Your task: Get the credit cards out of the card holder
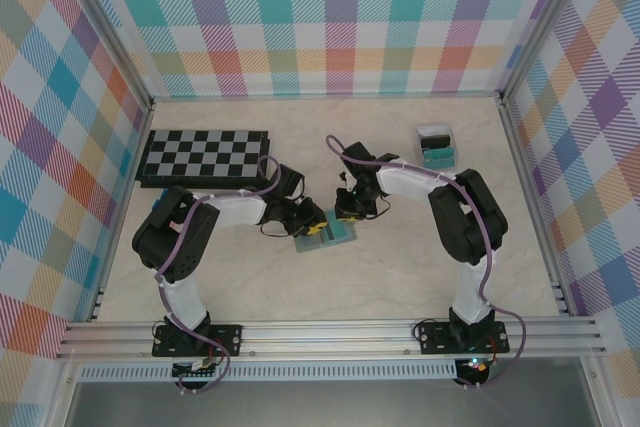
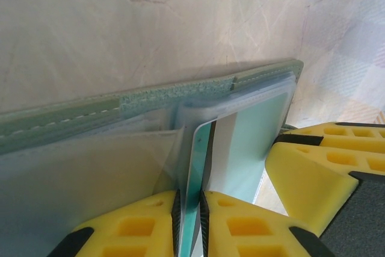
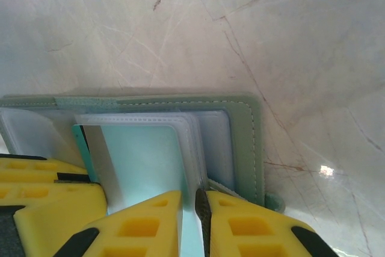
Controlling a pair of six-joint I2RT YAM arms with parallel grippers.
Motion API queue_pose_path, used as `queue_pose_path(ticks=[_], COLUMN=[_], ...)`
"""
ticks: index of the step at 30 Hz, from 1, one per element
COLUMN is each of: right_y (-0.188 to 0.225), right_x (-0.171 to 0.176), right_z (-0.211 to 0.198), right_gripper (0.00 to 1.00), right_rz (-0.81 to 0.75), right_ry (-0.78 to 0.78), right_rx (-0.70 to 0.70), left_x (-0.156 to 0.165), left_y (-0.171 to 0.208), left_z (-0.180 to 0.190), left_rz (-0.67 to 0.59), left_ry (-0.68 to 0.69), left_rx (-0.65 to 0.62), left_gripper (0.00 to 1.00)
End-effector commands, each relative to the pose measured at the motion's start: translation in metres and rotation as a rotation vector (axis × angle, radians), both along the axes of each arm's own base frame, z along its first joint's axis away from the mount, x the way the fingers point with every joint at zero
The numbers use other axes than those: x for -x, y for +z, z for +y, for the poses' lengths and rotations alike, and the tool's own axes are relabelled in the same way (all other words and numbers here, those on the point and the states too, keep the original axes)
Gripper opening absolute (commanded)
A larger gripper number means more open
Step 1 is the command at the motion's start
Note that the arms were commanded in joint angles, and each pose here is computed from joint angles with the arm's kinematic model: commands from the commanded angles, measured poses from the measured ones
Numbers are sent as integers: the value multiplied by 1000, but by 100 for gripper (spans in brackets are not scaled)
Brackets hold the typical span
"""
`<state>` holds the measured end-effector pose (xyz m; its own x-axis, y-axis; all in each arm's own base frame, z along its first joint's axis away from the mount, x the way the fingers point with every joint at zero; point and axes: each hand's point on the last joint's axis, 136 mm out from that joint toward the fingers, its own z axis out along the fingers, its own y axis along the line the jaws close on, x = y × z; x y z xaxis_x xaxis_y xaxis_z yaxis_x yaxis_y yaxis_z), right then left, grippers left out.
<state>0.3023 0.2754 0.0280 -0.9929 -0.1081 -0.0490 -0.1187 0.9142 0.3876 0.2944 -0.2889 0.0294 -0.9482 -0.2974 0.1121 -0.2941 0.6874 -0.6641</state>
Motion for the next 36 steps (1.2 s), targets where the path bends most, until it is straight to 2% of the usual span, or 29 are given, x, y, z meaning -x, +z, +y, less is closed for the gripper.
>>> queue_pose_path(ticks=[1, 10, 28, 32, 36], right_y=[-18, -16, -18, -12, 5], right_x=[13, 15, 13, 11, 7], right_z=[-4, -5, -14, -11, -1], right_gripper=[17, 17, 16, 16, 18], right_rz=[81, 97, 106, 98, 66], right_ry=[1, 0, -36, -36, -31], right_rx=[36, 49, 113, 96, 18], left_x=[1, 5, 10, 12, 11], left_y=[-2, 6, 5, 6, 13], left_z=[-6, -1, 26, 35, 47], left_rz=[-14, -67, -81, -86, -104], left_ry=[-31, -60, -58, -54, -51], left_rx=[13, 9, -34, -55, -80], left_gripper=[17, 8, 0, 0, 0])
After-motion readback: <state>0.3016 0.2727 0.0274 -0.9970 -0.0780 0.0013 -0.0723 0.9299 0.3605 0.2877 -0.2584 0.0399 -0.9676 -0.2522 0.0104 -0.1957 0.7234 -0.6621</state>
